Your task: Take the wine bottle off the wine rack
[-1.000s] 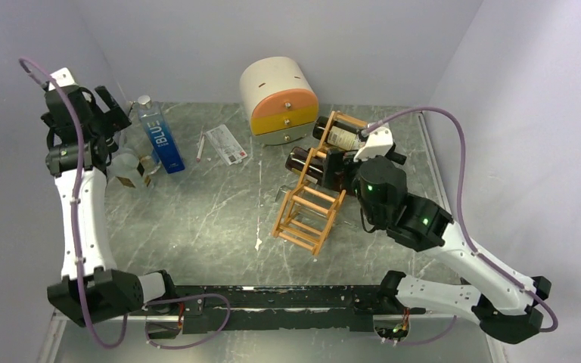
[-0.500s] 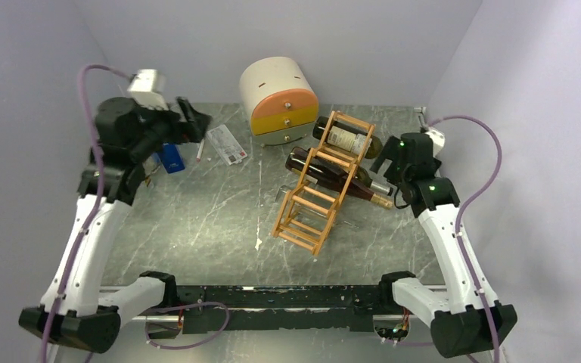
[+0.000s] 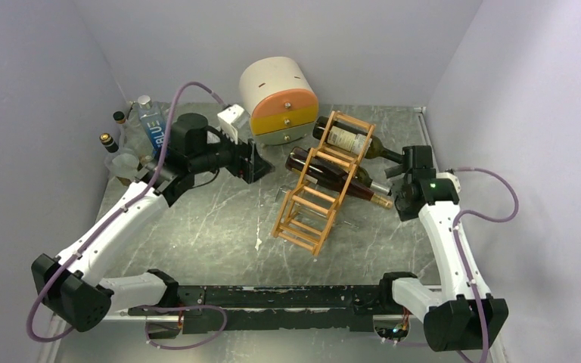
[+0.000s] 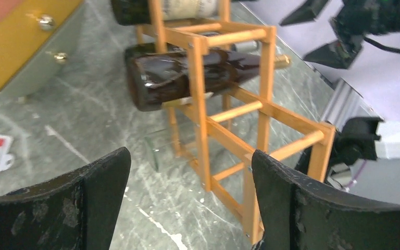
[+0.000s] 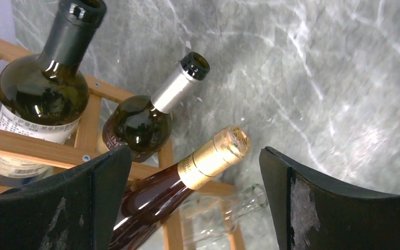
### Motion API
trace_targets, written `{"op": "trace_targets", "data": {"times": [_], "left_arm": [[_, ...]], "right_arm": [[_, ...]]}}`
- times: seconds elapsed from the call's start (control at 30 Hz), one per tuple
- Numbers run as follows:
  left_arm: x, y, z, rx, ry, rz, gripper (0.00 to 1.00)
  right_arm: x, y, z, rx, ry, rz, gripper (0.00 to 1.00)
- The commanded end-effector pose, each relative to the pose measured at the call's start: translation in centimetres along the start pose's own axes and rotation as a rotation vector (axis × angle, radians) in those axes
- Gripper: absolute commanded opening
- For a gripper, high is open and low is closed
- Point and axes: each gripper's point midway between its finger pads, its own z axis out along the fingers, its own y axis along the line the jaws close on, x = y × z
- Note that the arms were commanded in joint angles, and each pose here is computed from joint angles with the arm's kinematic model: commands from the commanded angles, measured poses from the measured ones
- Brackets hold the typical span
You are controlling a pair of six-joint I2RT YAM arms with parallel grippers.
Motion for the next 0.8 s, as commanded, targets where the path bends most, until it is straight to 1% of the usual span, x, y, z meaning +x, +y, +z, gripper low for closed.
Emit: {"op": "trace_targets", "data": {"times": [0.0, 0.07, 0.2, 0.37, 0.47, 0.63, 0.77], "left_arm": [[2.0, -3.1, 1.2, 0.159, 0.026, 0.049, 0.89], [3.0, -3.3, 1.5, 0.172, 0.057, 0.039, 0.89], [3.8, -3.6, 1.9, 0.196, 0.080, 0.044, 0.89], [5.0, -4.2, 2.5, 0.218, 0.113, 0.039, 0.87], [5.7, -4.7, 2.9, 0.213, 0.135, 0.050, 0.85], [7.1, -5.7, 3.6, 0.196, 0.180, 0.079, 0.84], [7.7, -6.6, 3.7, 0.214, 0.188, 0.093, 0.85]], "right_arm": [[1.7, -0.4, 0.4, -0.007, 0.064, 0.244, 0.95], [3.1, -0.1, 1.1, -0.040, 0.115, 0.293, 0.93], [5.5, -0.4, 2.5, -0.030, 0.196, 0.362, 0.92], [6.7, 0.6, 3.6, -0.033, 0.204, 0.389, 0.91], [7.9, 1.7, 3.5, -0.055, 0.219, 0.398, 0.88], [8.5, 2.8, 3.0, -0.083, 0.186, 0.447, 0.83], [9.0, 2.9, 3.4, -0.097, 0.193, 0.481, 0.75]]}}
